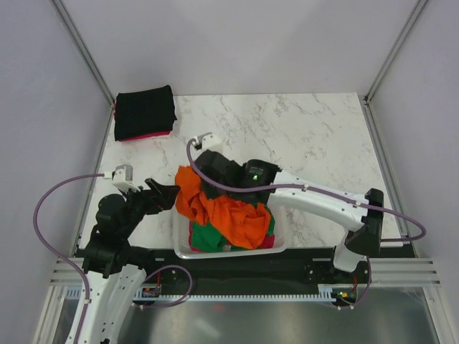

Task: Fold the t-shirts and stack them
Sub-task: Grab the tshirt from the pile, then move the tshirt to the center of the board, then flatten the tshirt out

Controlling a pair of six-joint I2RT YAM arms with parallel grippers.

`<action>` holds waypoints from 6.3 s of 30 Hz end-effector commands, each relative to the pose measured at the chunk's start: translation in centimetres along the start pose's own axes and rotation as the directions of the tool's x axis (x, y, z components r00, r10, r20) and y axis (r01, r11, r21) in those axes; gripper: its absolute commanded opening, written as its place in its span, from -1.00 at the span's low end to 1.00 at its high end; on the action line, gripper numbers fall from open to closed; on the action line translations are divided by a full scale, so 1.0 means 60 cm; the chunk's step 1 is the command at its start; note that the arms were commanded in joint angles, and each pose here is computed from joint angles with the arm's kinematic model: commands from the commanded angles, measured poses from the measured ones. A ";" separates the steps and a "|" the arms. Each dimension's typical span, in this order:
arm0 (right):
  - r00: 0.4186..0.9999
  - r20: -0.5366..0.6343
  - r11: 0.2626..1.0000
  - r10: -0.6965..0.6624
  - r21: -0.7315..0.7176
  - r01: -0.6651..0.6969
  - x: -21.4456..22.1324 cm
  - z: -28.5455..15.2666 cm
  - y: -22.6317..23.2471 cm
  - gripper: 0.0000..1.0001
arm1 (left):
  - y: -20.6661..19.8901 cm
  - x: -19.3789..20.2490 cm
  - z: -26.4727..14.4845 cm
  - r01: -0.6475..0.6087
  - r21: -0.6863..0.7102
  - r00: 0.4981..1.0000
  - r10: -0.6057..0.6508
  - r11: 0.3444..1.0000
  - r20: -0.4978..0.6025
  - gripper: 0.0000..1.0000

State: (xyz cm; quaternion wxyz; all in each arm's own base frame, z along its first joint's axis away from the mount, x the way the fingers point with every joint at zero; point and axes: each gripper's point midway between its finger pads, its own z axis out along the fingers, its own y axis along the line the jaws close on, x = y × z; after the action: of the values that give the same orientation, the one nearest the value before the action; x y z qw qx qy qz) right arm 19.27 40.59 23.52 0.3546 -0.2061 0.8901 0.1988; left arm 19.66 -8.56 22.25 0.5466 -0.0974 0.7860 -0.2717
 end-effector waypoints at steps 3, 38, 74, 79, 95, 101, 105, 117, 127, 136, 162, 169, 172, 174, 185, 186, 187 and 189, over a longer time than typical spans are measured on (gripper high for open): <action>0.918 0.396 0.986 -0.012 0.158 -0.055 -0.225 -0.243 -0.101 -1.00 | -0.001 -0.015 -0.001 -0.036 0.000 0.999 0.036 0.999 0.036 0.85; 0.984 -0.055 0.941 0.170 0.304 -0.146 0.214 -0.053 -0.297 0.96 | -0.011 0.002 0.005 -0.035 0.028 0.998 0.037 0.999 -0.043 0.82; 0.970 -0.055 0.931 0.237 0.297 -0.211 0.002 0.171 -0.259 -1.00 | -0.044 -0.102 -0.227 -0.030 -0.042 0.971 0.039 0.999 0.235 0.93; 0.977 -0.046 0.901 0.208 0.397 -0.173 -0.014 0.155 -0.320 -1.00 | -0.052 -0.108 -0.236 -0.027 -0.027 0.970 0.033 0.999 0.242 0.93; 0.956 -0.110 0.948 0.273 0.202 -0.248 0.001 0.168 -0.270 -1.00 | -0.060 -0.091 -0.225 0.041 0.012 0.978 -0.043 0.999 0.202 0.90; 0.938 -0.131 0.947 0.322 0.054 -0.317 0.041 0.205 -0.057 -1.00 | -0.078 -0.107 -0.229 0.096 0.047 0.972 -0.103 0.994 0.210 0.90; 0.847 -0.202 0.856 0.492 -0.064 -0.513 0.065 0.236 0.048 -1.00 | -0.097 -0.121 -0.247 0.101 0.085 0.967 -0.118 0.991 0.227 0.89; 0.793 -0.347 0.746 0.501 -0.293 -0.599 0.100 0.243 0.296 -0.89 | -0.103 -0.129 -0.277 0.107 0.118 0.950 -0.136 0.987 0.279 0.88; 0.762 -0.396 0.620 0.513 -0.443 -0.647 0.068 0.244 0.380 0.01 | -0.096 -0.155 -0.322 0.044 0.051 0.939 -0.059 0.998 0.339 0.92; 0.873 -0.322 0.714 0.367 -0.504 -0.486 0.062 0.174 0.336 0.96 | -0.110 -0.169 -0.336 0.014 0.063 0.935 -0.035 0.998 0.352 0.93; 0.703 0.364 0.391 0.611 0.634 -0.667 0.043 -0.130 -0.818 0.76 | -0.015 0.020 0.093 0.105 0.028 0.959 -0.094 0.994 -0.266 0.99; 0.675 0.332 0.307 0.659 0.700 -0.644 0.090 -0.068 -0.896 0.58 | -0.001 0.093 0.162 -0.036 -0.036 0.901 0.017 0.999 -0.434 0.99; 0.677 0.331 0.285 0.657 0.723 -0.630 0.105 -0.062 -0.921 0.52 | -0.001 0.109 0.169 -0.064 -0.022 0.887 0.047 0.998 -0.460 0.99; 0.671 0.327 0.277 0.666 0.726 -0.629 0.115 -0.057 -0.933 0.45 | -0.008 0.101 0.165 -0.074 0.001 0.893 0.067 0.997 -0.445 0.99; 0.656 0.326 0.257 0.681 0.732 -0.631 0.145 -0.033 -0.976 0.22 | -0.005 0.113 0.152 -0.074 0.008 0.891 0.070 0.997 -0.449 0.99; 0.649 0.319 0.254 0.690 0.734 -0.630 0.153 -0.027 -0.979 0.18 | -0.005 0.113 0.152 -0.075 0.006 0.891 0.069 0.997 -0.449 0.99; 0.647 0.318 0.253 0.693 0.734 -0.631 0.156 -0.023 -0.979 0.16 | -0.003 0.115 0.153 -0.075 0.002 0.889 0.068 0.997 -0.452 0.99; 0.637 0.329 0.240 0.697 0.731 -0.639 0.164 -0.019 -0.986 0.09 | -0.002 0.117 0.153 -0.076 0.001 0.887 0.068 0.997 -0.458 0.99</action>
State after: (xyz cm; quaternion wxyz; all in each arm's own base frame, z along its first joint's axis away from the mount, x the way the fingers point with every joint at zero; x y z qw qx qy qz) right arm 40.84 -11.10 4.97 0.2377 0.3636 0.8948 -0.1033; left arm 24.57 -14.69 13.64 0.3322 -0.0291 0.9048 -0.2647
